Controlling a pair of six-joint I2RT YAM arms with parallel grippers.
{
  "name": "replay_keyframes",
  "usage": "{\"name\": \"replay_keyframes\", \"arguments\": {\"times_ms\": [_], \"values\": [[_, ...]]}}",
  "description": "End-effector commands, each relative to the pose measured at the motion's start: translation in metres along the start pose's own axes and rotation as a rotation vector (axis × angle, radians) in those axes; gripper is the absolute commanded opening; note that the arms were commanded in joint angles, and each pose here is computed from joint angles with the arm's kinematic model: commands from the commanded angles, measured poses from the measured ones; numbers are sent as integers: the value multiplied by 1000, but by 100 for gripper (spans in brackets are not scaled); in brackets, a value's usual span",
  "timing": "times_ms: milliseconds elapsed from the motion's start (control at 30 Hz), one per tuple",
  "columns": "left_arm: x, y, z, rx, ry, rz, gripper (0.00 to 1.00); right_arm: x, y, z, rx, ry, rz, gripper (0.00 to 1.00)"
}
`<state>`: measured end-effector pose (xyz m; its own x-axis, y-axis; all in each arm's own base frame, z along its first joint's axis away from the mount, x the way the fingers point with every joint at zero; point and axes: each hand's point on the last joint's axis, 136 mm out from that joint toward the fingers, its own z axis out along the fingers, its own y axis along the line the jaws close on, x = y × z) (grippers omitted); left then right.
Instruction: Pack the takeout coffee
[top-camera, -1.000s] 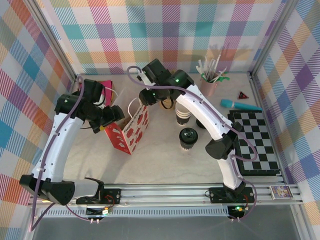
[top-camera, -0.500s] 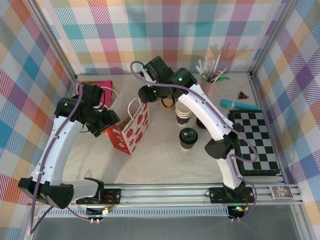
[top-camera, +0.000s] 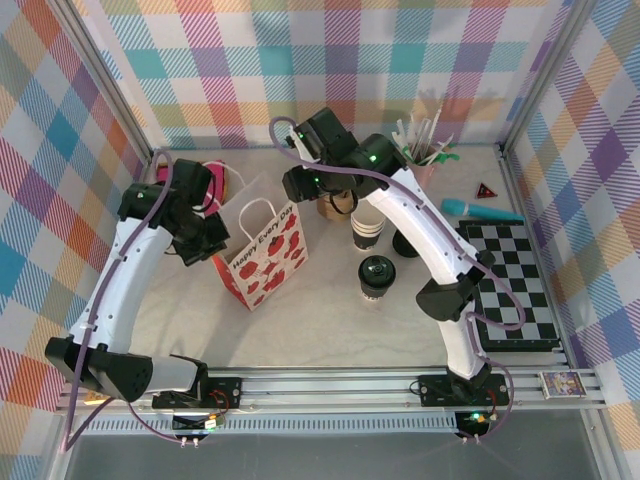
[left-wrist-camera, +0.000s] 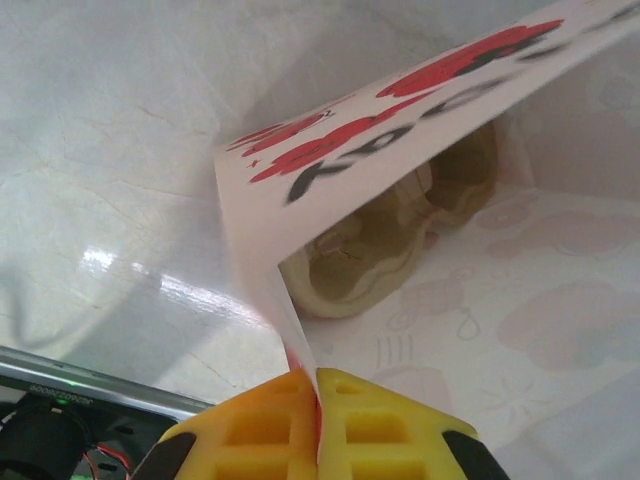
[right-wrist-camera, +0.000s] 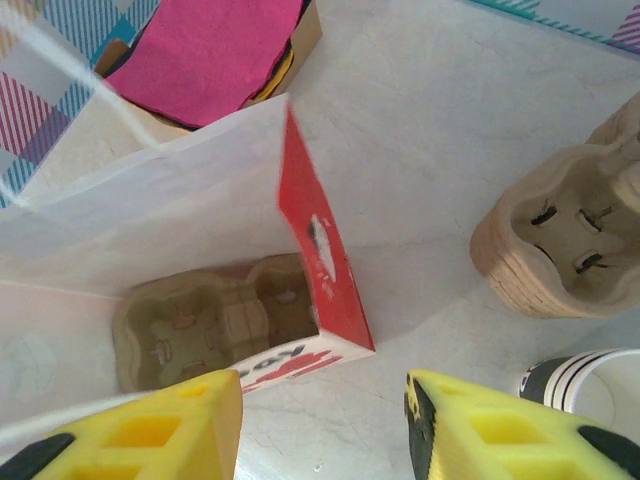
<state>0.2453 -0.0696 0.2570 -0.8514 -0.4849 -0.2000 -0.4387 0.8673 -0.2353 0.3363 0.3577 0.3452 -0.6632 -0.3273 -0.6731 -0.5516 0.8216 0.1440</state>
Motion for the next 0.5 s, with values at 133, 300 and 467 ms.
{"name": "replay_keyframes", "arguments": {"times_ms": [133, 300, 467], "values": [[20, -2, -33, 128, -16, 167, 0, 9, -8, -30, 2, -2, 8, 47], [75, 19, 7, 164, 158, 111, 0, 22, -10, -29, -6, 11, 35, 48], [59, -11, -38, 294, 89, 146, 0, 13, -5, -42, -30, -17, 40, 48]]}}
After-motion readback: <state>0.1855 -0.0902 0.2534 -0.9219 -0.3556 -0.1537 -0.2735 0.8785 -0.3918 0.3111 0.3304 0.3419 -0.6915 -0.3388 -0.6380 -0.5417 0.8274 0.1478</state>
